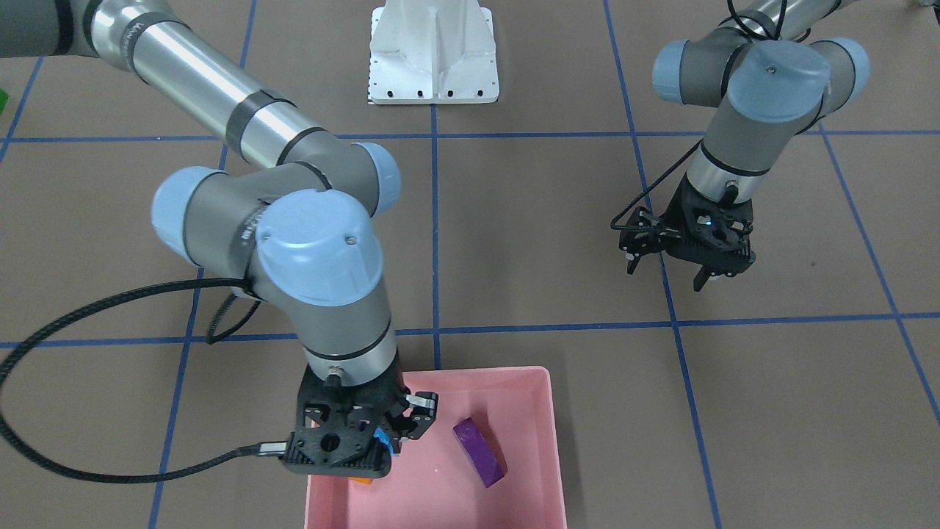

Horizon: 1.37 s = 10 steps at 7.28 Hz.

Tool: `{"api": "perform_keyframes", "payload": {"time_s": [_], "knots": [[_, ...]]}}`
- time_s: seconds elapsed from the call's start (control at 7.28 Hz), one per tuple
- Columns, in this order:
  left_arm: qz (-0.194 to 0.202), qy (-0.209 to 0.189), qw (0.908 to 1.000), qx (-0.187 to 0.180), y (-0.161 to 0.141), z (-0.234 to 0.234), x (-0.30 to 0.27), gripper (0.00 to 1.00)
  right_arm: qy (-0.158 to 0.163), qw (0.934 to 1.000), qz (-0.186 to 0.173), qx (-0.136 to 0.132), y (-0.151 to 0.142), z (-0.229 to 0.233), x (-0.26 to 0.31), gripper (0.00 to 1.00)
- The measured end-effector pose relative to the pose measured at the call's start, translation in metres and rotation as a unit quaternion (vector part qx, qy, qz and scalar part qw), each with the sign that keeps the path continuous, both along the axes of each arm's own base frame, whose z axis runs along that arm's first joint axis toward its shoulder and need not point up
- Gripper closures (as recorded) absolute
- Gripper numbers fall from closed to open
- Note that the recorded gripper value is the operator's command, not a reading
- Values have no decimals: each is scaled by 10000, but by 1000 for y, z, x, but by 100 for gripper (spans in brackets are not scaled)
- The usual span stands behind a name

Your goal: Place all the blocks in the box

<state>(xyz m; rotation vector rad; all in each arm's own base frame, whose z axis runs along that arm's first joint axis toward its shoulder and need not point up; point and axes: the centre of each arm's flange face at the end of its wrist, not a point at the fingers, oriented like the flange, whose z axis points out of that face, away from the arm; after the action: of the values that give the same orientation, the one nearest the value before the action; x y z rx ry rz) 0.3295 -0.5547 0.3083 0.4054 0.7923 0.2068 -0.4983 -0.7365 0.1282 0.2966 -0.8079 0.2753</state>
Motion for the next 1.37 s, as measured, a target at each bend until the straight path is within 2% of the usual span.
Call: {"api": "perform_keyframes", "payload": {"time_s": [0.14,0.27,0.41,0.55,1.1,1.37], "knots": [[-1,0,10000,-3,0,0,0,1,-50,9998,138,98,3,9,-35,100],[0,-3,10000,-10,0,1,0,0,-48,9995,262,143,8,14,-62,52],[3,-10,10000,-22,0,2,1,1,-5,9994,317,153,15,20,-81,16],[4,-17,10000,-34,-1,4,2,1,32,9994,321,157,19,25,-90,2],[7,-34,10000,-51,-1,6,3,1,105,9994,223,249,18,24,-86,1],[13,-25,10000,-39,6,9,-3,1,259,9996,-5,73,20,-13,-50,1]]}}
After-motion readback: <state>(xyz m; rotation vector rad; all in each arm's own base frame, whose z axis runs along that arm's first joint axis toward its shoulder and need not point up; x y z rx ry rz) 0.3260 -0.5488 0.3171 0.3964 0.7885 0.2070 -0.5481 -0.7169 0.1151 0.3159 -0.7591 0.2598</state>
